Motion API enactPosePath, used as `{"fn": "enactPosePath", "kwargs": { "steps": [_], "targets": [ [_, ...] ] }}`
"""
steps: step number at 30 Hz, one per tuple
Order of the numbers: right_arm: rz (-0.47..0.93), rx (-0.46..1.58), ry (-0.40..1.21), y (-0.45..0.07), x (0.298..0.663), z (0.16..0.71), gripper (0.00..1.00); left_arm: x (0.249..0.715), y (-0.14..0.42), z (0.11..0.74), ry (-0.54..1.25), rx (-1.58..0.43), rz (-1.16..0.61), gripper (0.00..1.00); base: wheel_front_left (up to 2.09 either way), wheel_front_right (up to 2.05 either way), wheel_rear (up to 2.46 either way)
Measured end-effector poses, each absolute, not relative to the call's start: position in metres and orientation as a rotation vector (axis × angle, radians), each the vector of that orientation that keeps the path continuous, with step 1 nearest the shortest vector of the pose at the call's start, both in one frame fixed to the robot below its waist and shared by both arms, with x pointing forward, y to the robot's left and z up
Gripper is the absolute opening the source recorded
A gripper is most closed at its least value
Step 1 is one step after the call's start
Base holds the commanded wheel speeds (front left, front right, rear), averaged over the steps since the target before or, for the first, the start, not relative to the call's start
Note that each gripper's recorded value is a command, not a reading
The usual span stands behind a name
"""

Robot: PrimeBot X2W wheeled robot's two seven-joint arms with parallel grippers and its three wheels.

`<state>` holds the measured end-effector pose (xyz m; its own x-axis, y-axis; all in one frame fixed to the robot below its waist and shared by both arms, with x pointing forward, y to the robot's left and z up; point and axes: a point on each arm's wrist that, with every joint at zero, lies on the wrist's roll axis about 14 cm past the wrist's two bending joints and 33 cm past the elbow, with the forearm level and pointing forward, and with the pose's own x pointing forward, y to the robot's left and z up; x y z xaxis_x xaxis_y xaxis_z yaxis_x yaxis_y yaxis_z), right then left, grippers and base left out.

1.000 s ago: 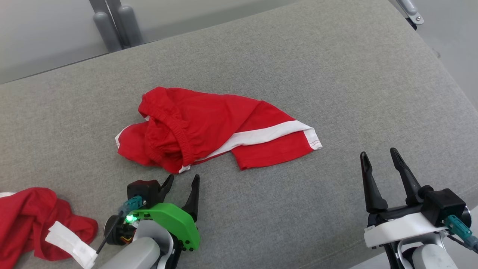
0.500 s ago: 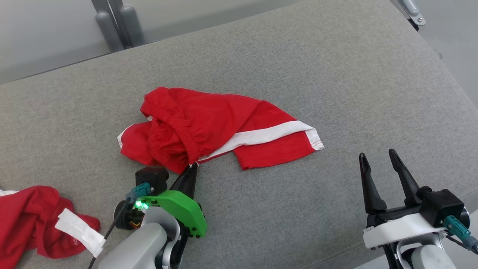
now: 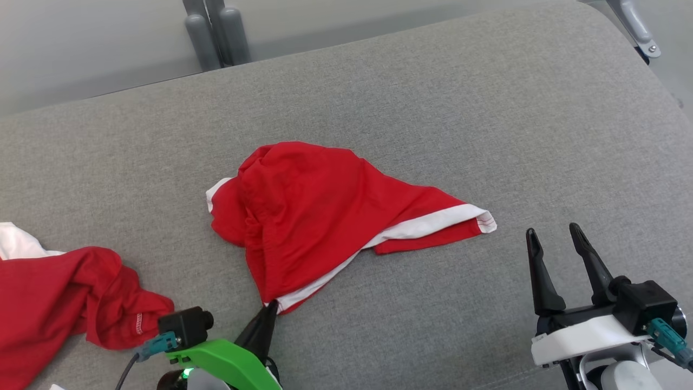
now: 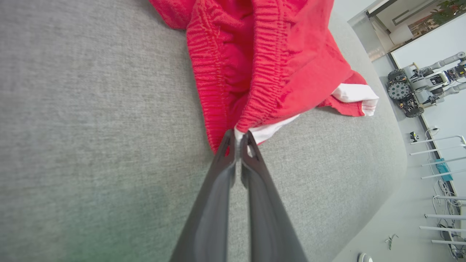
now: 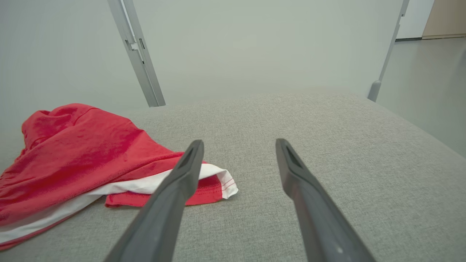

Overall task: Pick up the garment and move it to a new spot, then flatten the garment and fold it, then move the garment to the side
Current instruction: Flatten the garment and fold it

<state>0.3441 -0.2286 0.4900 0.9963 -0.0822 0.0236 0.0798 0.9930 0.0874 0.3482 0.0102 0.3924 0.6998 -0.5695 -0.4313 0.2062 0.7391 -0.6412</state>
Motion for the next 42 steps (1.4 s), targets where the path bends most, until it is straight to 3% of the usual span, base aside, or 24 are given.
{"fn": "enactPosePath", "kwargs": {
  "steps": [3, 8, 15, 22, 30, 41, 42],
  "targets": [
    [-0.067, 0.086, -0.035, -0.225, 0.349, 0.492, 1.0, 0.353, 0.026, 0.389, 0.653, -0.543, -0.413, 1.0, 0.0, 0.0, 0.0],
    [-0.089, 0.079, -0.04, -0.233, 0.345, 0.494, 1.0, 0.345, 0.048, 0.382, 0.664, -0.223, -0.441, 1.0, 0.0, 0.0, 0.0],
    [-0.116, 0.085, -0.031, -0.237, 0.34, 0.492, 1.0, 0.353, -0.041, 0.468, 0.472, -0.172, -0.802, 1.0, 0.0, 0.0, 0.0],
    [-0.16, 0.084, -0.061, -0.249, 0.34, 0.502, 1.0, 0.341, -0.152, 0.505, 0.339, -0.048, -1.151, 1.0, 0.0, 0.0, 0.0],
    [-0.245, 0.083, -0.029, -0.268, 0.321, 0.495, 1.0, 0.338, -0.217, 0.472, 0.367, 0.173, -1.327, 1.0, 0.0, 0.0, 0.0],
    [-0.328, 0.096, -0.012, -0.283, 0.297, 0.493, 1.0, 0.382, -0.225, 0.419, 0.384, 0.445, -1.293, 1.0, 0.0, 0.0, 0.0],
    [-0.334, 0.094, -0.011, -0.285, 0.295, 0.493, 1.0, 0.383, -0.224, 0.414, 0.391, 0.469, -1.299, 0.69, 0.0, 0.0, 0.0]
  ]
}}
